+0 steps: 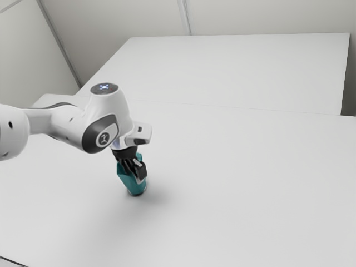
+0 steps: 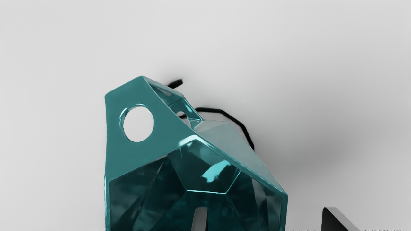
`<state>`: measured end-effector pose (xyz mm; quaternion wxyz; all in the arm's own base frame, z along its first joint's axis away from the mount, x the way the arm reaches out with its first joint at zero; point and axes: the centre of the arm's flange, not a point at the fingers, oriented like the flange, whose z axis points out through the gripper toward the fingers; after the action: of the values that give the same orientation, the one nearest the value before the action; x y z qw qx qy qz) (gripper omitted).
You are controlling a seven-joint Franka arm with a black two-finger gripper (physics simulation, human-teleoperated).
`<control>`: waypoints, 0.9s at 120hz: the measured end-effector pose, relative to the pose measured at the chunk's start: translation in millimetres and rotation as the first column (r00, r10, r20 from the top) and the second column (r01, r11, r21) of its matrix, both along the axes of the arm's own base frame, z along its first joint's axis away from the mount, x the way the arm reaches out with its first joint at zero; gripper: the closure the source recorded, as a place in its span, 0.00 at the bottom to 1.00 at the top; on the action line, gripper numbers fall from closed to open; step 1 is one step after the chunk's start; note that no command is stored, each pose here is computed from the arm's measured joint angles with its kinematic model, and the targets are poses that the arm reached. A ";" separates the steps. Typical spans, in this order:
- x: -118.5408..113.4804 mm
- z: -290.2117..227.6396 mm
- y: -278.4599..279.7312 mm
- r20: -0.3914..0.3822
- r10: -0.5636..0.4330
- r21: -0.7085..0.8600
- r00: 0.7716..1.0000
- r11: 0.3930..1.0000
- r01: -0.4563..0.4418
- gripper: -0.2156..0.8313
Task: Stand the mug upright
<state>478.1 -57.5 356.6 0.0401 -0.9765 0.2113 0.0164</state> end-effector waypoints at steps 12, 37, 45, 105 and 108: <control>-3.0 17.7 0.1 0.024 0.006 -0.002 1.000 1.000 -0.006 0.36; -13.8 62.0 2.1 0.068 0.020 -0.006 0.998 1.000 -0.019 0.26; -13.5 71.8 3.4 0.075 0.029 -0.011 0.997 1.000 -0.028 0.25; 72.8 209.6 22.6 0.121 0.058 0.000 0.991 0.998 -0.059 0.21; 76.1 211.0 22.4 0.117 0.058 0.001 0.992 0.998 -0.058 0.21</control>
<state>554.3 -35.1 567.6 0.0540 -0.9814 0.1801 -0.0390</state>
